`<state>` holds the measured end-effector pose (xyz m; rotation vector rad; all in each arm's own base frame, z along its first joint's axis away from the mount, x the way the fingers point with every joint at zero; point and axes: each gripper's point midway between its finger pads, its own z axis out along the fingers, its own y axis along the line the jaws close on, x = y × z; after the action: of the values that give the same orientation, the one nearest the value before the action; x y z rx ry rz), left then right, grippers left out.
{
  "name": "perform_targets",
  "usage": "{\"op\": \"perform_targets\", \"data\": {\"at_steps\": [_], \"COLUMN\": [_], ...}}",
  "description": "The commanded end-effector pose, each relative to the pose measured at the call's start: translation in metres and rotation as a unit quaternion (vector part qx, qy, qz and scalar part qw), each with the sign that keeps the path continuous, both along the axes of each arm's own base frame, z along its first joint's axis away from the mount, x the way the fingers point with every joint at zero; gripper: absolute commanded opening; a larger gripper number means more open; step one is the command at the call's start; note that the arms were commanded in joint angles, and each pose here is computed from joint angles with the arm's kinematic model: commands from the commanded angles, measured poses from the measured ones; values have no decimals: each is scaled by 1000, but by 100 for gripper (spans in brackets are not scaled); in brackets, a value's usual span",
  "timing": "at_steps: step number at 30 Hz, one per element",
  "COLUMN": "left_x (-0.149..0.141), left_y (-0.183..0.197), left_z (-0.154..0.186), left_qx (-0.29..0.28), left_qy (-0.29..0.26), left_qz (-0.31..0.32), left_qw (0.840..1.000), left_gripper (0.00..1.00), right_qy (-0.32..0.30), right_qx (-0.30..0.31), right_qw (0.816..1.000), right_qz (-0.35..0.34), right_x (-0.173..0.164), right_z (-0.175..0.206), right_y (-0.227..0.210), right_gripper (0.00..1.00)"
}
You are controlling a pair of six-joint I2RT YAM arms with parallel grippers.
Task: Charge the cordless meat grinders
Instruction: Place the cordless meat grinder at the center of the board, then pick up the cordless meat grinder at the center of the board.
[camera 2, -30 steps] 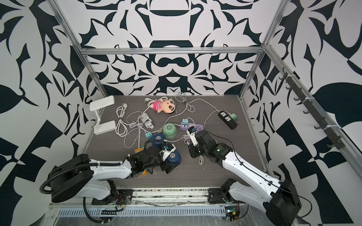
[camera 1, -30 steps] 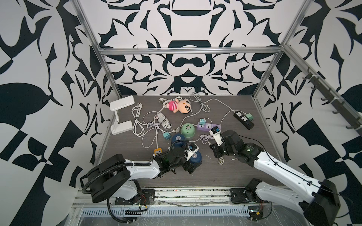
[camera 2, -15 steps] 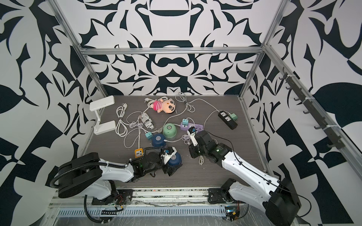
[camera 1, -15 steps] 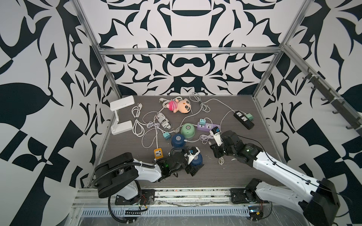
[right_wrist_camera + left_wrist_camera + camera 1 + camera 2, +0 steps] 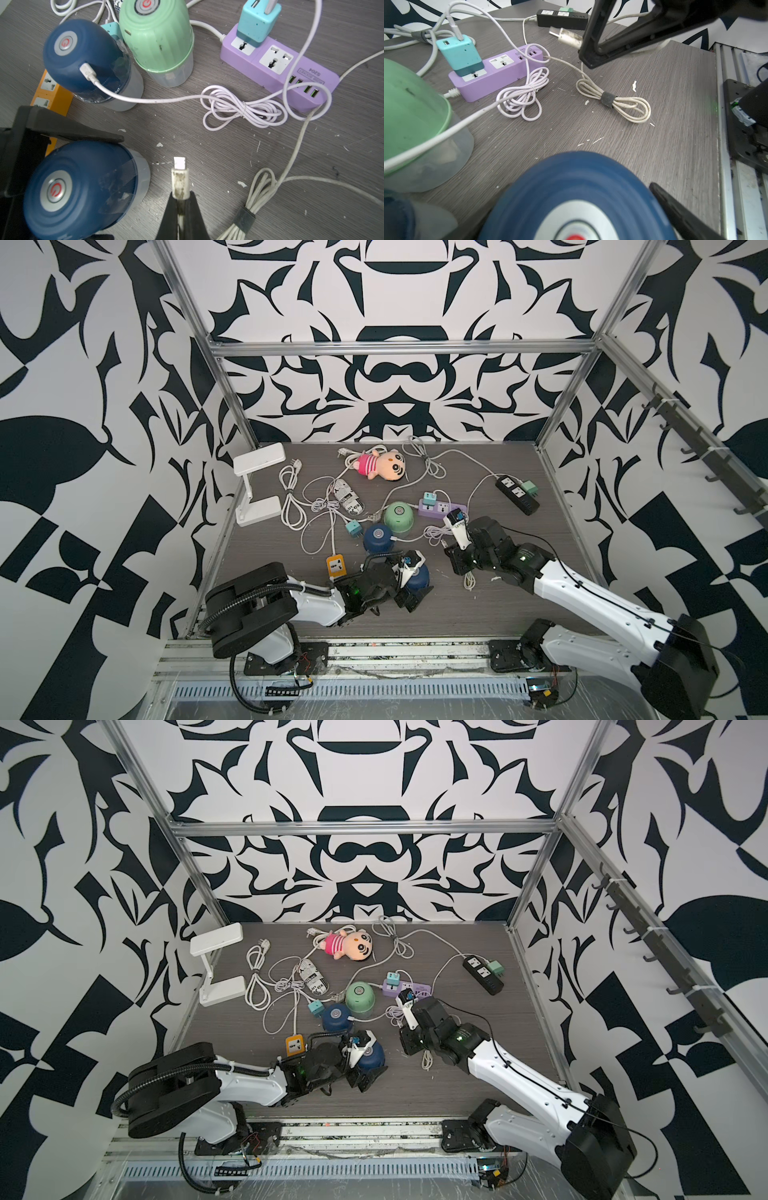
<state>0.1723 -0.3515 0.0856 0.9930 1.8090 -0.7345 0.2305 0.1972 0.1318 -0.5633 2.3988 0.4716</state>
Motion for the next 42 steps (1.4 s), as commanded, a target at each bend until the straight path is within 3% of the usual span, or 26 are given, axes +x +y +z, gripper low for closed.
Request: {"op": "perform_targets", "data": {"at_steps": [1,11,20,24,30,38,42], "left_x": [0,4,-9,-22,-29,-31,-29], "left_y": [0,-6,19,37,49,50,47], "left_z": [-6,31,52,44,33,2,-1], "left_qx": [28,28,43,62,24,26,8], "left_qy": [17,-5,4,25,64,68,45], "left_qz": [5,-2,-5,-14,12,30,26], "left_qw": [999,1000,999,998,998,997,999], "left_gripper": [99,100,99,99,100,99,99], "right_qy": [-19,-34,-43,-46,-43,-21,-13], "right_qx": [20,27,32,33,36,50,57], "right_qw": [1000,999,999,998,998,998,998], "right_qz": [-5,-9,-8,-6,1,21,27], "right_x": [4,1,2,4,9,15,17], "right_z": [11,16,21,24,25,21,14], "right_y": [3,-2,-1,1,8,27,33], "right_gripper": [0,0,0,0,0,0,0]}}
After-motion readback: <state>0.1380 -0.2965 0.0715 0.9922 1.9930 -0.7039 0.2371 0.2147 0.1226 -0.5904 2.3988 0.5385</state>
